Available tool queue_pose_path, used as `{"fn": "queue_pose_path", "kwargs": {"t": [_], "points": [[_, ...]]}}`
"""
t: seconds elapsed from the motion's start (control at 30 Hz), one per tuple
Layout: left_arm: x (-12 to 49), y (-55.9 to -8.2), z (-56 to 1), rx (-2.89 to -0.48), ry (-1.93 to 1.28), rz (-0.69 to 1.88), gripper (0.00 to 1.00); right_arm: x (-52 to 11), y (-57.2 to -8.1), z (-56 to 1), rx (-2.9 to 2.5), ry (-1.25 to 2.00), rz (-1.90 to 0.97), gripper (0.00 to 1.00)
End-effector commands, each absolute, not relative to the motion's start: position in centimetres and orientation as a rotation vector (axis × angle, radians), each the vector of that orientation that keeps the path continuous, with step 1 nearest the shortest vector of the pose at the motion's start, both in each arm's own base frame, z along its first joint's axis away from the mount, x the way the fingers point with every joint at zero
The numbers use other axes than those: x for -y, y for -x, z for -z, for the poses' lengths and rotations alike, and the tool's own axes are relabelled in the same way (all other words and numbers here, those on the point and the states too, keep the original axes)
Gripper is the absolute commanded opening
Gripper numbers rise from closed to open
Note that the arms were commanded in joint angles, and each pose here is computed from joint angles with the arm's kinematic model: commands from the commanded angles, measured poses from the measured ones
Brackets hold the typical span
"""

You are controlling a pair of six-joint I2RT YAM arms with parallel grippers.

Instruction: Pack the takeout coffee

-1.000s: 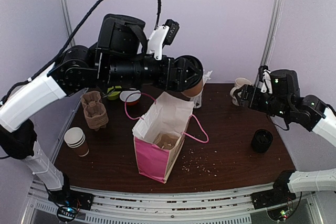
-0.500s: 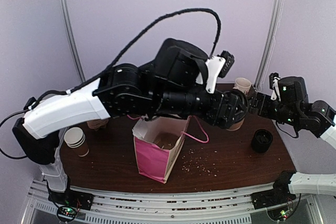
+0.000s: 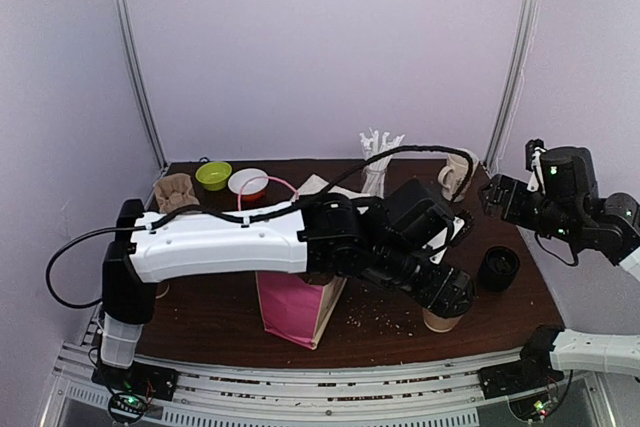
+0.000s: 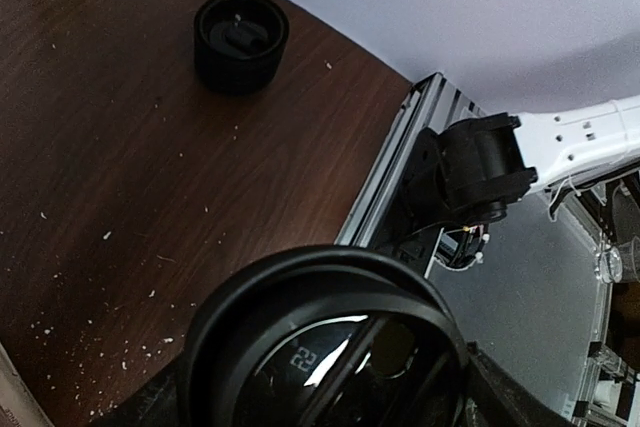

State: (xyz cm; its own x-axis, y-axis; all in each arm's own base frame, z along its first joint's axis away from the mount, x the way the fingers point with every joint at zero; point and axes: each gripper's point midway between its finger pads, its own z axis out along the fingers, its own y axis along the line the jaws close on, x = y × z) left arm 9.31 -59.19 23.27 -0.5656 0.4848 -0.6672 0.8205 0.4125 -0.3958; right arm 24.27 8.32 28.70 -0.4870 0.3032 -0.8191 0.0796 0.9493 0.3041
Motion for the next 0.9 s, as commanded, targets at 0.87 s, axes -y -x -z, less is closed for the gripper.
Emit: {"fn": "queue_pose_path", "kwargs": {"t": [0.87], "points": [[59.6, -12.8, -15.3, -2.285, -1.213, 0.937, 0.98, -9.0, -23.8, -28.5, -2.073, -0.280, -0.361, 0.99]]}}
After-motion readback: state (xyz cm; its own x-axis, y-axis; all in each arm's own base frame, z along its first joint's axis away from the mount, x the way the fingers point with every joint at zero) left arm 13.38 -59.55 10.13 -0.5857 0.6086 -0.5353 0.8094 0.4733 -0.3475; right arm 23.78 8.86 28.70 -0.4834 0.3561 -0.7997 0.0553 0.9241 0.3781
